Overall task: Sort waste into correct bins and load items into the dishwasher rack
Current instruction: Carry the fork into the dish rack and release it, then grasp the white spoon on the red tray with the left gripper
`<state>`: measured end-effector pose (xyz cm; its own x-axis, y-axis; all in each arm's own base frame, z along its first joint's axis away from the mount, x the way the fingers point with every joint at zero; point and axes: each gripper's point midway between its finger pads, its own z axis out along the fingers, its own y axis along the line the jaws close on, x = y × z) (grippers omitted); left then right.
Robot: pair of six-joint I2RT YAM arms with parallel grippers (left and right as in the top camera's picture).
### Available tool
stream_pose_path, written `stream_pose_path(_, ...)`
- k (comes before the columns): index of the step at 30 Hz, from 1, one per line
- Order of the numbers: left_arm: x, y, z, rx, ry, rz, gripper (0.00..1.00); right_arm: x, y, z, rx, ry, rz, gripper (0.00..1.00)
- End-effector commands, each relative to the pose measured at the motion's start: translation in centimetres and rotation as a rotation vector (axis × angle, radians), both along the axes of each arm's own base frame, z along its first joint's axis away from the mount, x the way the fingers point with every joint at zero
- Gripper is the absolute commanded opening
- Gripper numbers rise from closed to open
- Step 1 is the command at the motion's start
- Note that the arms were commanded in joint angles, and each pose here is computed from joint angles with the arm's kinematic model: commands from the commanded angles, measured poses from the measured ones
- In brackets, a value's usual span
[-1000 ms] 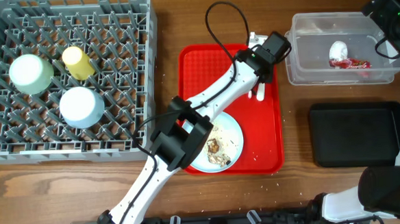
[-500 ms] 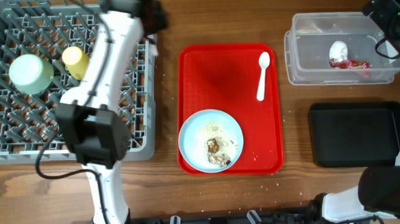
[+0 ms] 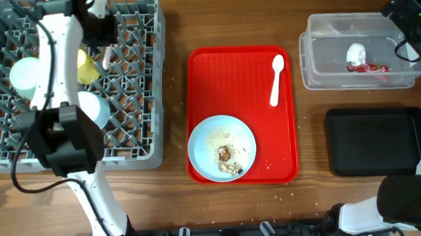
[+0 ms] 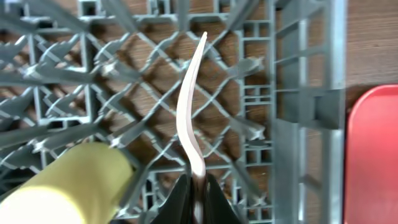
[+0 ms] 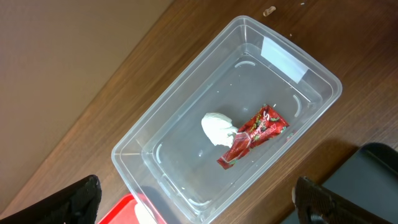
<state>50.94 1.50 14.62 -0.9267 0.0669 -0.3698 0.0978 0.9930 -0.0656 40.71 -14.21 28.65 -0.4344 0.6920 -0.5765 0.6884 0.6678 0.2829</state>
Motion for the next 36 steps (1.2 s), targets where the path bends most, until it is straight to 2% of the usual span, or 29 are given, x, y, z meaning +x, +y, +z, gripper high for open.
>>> stream_pose_path(1, -0.3, -0.6, -1.0, -0.057, 0.024, -0.035, 0.06, 0.2, -0.1, 0.0, 0.002, -0.002, -0.013, 1.0)
stream_pose_path(5, -0.5, -1.9, -1.6, -0.116, 0.031, -0.059, 0.04, 0.2, -0.1, 0.0, 0.003, -0.003, -0.014, 1.0)
stream_pose_path(7, -0.5, -1.9, -2.2, -0.116, 0.035, -0.058, 0.1, 0.2, -0.1, 0.0, 0.003, -0.003, -0.014, 1.0)
stream_pose_path(8, -0.5, -1.9, -2.6, -0.119, 0.038, -0.051, 0.25, 0.2, -0.1, 0.0, 0.003, -0.003, -0.014, 1.0)
stream_pose_path(10, 0.0, -1.9, -2.5, -0.137, 0.027, -0.002, 0.5, 0.2, -0.1, 0.0, 0.003, -0.003, -0.014, 1.0)
stream_pose_path(12, 0.4, -2.1, -2.1, -0.169, 0.016, 0.055, 0.51, 0.2, -0.1, 0.0, 0.003, -0.003, -0.014, 1.0)
stream_pose_path(16, 0.2, -3.6, 1.5, -0.241, -0.05, 0.015, 0.5, 0.2, -0.1, 0.0, 0.003, -0.003, -0.014, 1.0)
stream_pose_path(17, 0.0, -5.0, 3.1, -0.307, -0.076, -0.023, 0.49, 0.2, -0.1, 0.0, 0.003, -0.003, -0.014, 1.0)
stream_pose_path(19, -1.7, -11.4, 7.5, -0.541, -0.11, -0.192, 0.44, 0.2, -0.1, 0.0, 0.003, -0.003, -0.014, 1.0)
stream_pose_path(21, -3.2, -16.6, 7.4, -0.587, -0.058, -0.282, 0.44, 0.2, -0.1, 0.0, 0.003, -0.003, -0.014, 1.0)
stream_pose_path(22, -3.9, -19.1, 6.6, -0.586, -0.017, -0.3, 0.46, 0.2, -0.1, 0.0, 0.003, -0.003, -0.014, 1.0)
stream_pose_path(24, -5.0, -25.1, 3.9, -0.523, 0.052, -0.29, 0.4, 0.2, -0.1, 0.0, 0.003, -0.003, -0.014, 1.0)
stream_pose_path(26, -4.7, -29.3, 0.4, -0.385, 0.052, -0.141, 0.41, 0.2, -0.1, 0.0, 0.003, -0.003, -0.014, 1.0)
stream_pose_path(27, -5.1, -31.3, -1.0, -0.323, 0.035, -0.099, 0.44, 0.2, -0.1, 0.0, 0.003, -0.003, -0.014, 1.0)
stream_pose_path(30, -7.5, -36.7, -4.6, -0.2, -0.002, -0.07, 0.45, 0.2, -0.1, 0.0, 0.003, -0.003, -0.014, 1.0)
stream_pose_path(33, -8.6, -38.9, -6.9, -0.068, -0.111, 0.006, 0.45, 0.2, -0.1, 0.0, 0.003, -0.003, -0.014, 1.0)
stream_pose_path(36, -9.6, -41.8, -8.0, -0.007, -0.22, -0.023, 0.47, 0.2, -0.1, 0.0, 0.003, -0.003, -0.014, 1.0)
